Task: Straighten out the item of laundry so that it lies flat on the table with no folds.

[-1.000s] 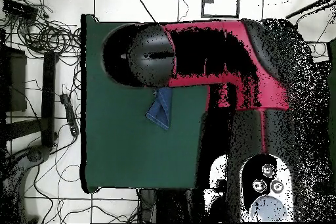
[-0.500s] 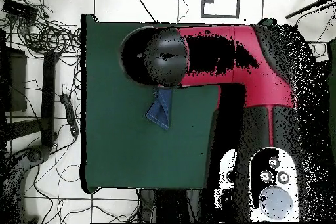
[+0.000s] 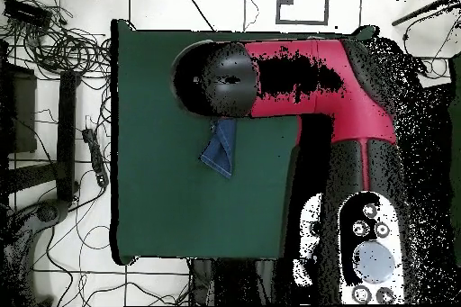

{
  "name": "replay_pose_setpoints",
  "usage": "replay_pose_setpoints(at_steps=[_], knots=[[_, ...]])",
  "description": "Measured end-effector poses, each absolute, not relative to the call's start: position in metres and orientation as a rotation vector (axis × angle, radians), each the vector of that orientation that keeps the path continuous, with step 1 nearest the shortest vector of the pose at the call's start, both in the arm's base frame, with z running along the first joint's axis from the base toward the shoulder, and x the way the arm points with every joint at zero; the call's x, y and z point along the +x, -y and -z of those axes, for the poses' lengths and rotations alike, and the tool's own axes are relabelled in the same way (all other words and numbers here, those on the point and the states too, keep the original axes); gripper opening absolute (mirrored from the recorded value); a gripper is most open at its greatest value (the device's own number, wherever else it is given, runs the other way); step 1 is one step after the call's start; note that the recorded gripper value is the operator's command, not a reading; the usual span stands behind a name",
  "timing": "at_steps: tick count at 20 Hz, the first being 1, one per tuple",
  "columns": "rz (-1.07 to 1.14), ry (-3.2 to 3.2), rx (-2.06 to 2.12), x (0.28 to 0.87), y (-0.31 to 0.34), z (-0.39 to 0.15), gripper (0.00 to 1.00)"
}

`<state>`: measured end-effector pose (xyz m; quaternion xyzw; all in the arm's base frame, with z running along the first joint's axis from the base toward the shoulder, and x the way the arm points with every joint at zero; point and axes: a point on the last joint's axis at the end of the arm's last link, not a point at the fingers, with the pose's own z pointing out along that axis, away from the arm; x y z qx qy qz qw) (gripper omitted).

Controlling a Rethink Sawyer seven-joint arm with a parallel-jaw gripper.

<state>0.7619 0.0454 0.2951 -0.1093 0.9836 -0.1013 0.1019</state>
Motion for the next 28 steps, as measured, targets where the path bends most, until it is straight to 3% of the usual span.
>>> replay_pose_setpoints(at_steps=[17,28], knots=[[0.288,-2.844,-0.334,0.763,-0.043,-0.265,1.00],[0.261,-2.855,-0.345,0.759,-0.040,-0.213,1.00]])
